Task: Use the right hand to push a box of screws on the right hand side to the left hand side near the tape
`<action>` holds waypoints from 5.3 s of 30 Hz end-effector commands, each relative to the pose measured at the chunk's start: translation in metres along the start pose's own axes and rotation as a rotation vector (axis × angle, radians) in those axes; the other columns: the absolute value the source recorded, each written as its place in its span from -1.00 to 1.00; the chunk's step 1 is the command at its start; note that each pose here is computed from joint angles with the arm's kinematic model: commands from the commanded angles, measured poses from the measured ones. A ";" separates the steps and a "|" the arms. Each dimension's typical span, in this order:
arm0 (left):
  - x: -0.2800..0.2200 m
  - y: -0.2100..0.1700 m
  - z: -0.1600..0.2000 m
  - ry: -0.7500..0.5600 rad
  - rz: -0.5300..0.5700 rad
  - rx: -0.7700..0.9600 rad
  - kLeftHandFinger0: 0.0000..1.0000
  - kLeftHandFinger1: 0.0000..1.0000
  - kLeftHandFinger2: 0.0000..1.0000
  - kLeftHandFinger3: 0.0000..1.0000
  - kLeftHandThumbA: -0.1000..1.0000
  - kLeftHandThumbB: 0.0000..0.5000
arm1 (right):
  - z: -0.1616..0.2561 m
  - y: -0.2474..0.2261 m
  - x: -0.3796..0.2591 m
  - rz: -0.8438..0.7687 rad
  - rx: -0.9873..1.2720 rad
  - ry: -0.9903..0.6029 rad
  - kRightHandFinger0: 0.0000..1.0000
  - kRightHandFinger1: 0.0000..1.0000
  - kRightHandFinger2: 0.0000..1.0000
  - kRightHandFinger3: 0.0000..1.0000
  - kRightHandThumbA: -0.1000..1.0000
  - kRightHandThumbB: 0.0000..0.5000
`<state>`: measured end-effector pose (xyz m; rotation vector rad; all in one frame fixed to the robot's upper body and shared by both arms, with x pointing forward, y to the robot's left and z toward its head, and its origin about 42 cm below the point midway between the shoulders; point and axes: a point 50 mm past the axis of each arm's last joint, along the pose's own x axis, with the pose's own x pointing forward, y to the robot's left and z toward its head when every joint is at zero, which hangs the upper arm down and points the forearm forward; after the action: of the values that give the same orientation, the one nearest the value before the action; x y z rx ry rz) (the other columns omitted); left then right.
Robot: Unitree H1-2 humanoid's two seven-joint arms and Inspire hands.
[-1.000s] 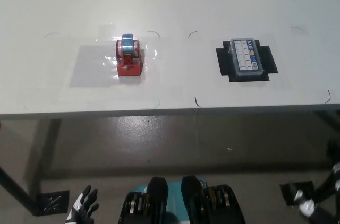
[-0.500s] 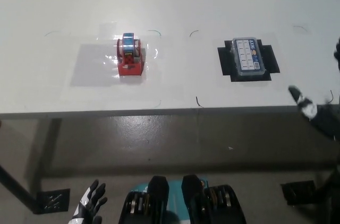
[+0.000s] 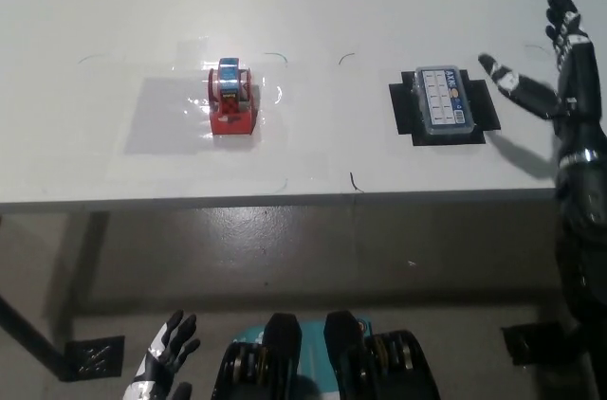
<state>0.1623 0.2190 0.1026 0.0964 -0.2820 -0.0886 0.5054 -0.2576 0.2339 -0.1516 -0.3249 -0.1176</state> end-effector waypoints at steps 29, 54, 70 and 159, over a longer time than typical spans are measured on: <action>-0.007 -0.008 0.025 -0.091 -0.049 -0.081 1.00 1.00 1.00 1.00 0.70 -0.48 | -0.068 0.075 0.002 0.033 0.656 0.475 1.00 1.00 1.00 1.00 1.00 0.31; -0.006 -0.008 0.026 -0.103 -0.055 -0.080 1.00 1.00 1.00 1.00 0.71 -0.52 | -0.080 0.160 -0.050 -0.135 1.265 0.514 1.00 1.00 1.00 1.00 1.00 0.60; 0.000 -0.007 0.029 -0.126 -0.056 -0.079 1.00 1.00 1.00 1.00 0.68 -0.60 | -0.067 0.208 -0.066 -0.187 1.389 0.566 1.00 1.00 1.00 1.00 1.00 0.47; 0.005 0.006 0.040 -0.175 -0.046 -0.046 1.00 1.00 0.92 1.00 0.77 -0.66 | -0.047 0.203 -0.086 -0.120 0.616 0.295 1.00 1.00 1.00 1.00 1.00 -0.19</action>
<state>0.1644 0.2139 0.1358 0.0478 -0.4046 -0.1506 0.4733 -0.0042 0.1367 1.1610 0.1380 -0.0634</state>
